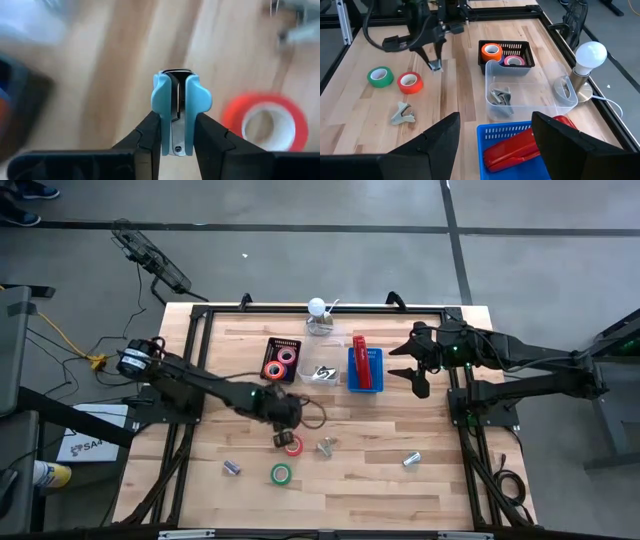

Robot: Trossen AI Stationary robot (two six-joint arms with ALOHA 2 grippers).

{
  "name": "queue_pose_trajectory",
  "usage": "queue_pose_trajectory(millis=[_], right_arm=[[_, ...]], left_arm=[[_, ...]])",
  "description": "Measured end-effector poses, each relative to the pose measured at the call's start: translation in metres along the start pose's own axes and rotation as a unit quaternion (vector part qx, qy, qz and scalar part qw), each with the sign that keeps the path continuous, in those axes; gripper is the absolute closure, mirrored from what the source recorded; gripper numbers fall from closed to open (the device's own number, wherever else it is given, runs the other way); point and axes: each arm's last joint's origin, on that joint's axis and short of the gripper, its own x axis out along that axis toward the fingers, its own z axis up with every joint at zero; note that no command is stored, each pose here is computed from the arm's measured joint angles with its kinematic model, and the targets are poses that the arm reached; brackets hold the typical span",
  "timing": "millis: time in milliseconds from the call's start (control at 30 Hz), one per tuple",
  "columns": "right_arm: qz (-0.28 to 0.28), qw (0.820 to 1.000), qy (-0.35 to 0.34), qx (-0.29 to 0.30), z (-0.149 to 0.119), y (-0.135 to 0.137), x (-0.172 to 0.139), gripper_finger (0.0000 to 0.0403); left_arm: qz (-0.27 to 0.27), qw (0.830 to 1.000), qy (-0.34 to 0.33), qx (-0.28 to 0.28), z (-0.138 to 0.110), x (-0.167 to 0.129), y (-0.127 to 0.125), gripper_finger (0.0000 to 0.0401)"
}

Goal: Pick and place Stapler, Stapler remover, tape
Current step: Put the left blue staple remover into the transparent bin

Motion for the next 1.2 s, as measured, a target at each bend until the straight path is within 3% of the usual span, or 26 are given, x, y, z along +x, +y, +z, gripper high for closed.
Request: queue_pose_trajectory(millis=[433,700,800,933,1200], right_arm=[[-0.001,1.000,0.000,0.000,0.000,0.000,0.000,0.0165],[-0.001,1.000,0.000,0.006,0.000,0.000,0.000,0.0165],[-0.001,1.000,0.000,0.006,0.000,0.000,0.000,0.0165],[0.000,1.000,0.000,0.006,0.000,0.000,0.000,0.0165],[-0.001,1.000,0.001,0.006,0.000,0.000,0.000,0.0165]], left_arm=[[0.056,0.992,-0.113,-0.004,0.069,-0.017,0.060,0.0324],[0.093,0.985,-0.141,-0.045,0.084,-0.015,0.108,0.0324],[0.097,0.981,-0.140,-0.091,0.086,-0.013,0.124,0.0324],[0.061,0.972,-0.137,-0.181,0.087,-0.009,0.142,0.0324],[0.015,0.951,-0.123,-0.284,0.091,0.020,0.148,0.0324]])
